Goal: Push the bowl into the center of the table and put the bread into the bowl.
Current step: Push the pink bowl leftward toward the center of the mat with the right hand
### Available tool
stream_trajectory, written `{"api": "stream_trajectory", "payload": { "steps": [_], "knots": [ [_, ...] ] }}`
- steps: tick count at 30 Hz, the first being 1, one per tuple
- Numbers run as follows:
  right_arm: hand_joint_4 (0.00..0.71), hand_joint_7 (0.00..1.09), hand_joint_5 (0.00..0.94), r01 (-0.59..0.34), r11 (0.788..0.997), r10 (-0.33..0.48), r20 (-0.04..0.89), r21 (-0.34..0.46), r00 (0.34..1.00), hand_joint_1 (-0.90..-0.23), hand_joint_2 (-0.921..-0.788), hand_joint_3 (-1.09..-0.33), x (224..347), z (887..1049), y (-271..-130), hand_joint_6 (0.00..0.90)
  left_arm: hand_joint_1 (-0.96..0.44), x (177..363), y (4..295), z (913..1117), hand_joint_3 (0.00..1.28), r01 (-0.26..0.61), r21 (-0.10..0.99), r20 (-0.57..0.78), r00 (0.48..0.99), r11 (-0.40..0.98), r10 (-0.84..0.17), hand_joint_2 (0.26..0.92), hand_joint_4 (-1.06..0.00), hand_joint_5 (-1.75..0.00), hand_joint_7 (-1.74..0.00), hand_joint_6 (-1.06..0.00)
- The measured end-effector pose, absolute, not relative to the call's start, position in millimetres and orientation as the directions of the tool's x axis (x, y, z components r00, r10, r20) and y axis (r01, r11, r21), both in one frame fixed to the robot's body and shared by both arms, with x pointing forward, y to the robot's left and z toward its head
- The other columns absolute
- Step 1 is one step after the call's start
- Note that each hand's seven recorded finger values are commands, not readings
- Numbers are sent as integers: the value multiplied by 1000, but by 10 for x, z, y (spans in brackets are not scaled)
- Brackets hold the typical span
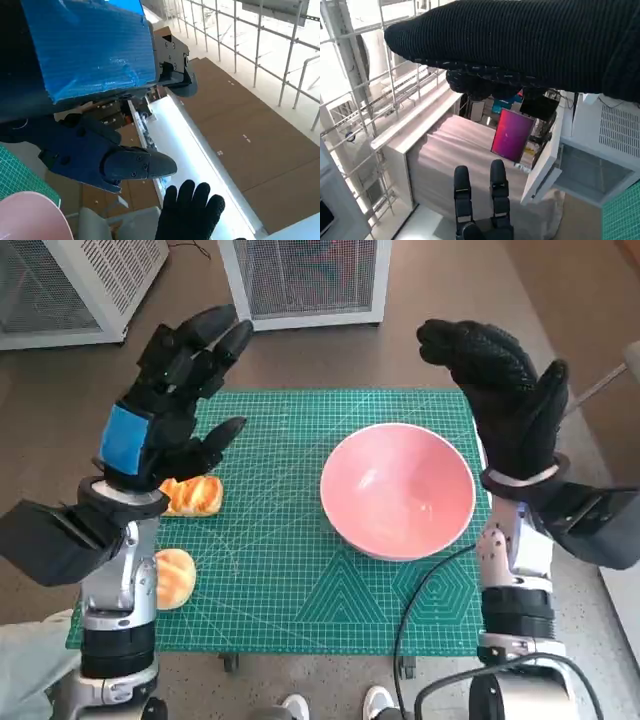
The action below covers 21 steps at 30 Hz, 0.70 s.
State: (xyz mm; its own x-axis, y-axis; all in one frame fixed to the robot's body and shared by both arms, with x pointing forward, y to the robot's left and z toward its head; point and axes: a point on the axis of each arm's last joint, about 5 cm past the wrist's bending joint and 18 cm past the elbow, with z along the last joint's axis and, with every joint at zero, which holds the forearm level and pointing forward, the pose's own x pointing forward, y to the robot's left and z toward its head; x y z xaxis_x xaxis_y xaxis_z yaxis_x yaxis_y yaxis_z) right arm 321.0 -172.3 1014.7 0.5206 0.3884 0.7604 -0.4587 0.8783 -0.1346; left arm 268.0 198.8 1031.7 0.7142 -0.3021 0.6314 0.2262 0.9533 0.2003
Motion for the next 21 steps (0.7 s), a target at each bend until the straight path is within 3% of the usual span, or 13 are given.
{"api": "stream_trajectory", "payload": {
  "steps": [6, 13, 21],
  "knots": [
    [238, 33, 0, -426, 897, 366, 734, -116, 572, -544, -921, -582, 3231, 10036, -1858, 304, -476, 2679, 1987, 10312, 294, 225, 201, 630, 716, 953, -302, 921, -390, -1, -576, -195],
    [230, 33, 0, -340, 939, 290, 663, -55, 690, -541, -921, -614, 3247, 9792, -2056, 305, -491, 2674, 1992, 10299, 295, 221, 198, 627, 720, 955, -297, 921, -390, -1, -578, -194],
    [224, 32, 0, -239, 971, 196, 550, 7, 812, -544, -921, -646, 3219, 9533, -2126, 306, -491, 2665, 1992, 10285, 298, 215, 196, 625, 725, 957, -291, 921, -390, -1, -580, -193]
  ]
}}
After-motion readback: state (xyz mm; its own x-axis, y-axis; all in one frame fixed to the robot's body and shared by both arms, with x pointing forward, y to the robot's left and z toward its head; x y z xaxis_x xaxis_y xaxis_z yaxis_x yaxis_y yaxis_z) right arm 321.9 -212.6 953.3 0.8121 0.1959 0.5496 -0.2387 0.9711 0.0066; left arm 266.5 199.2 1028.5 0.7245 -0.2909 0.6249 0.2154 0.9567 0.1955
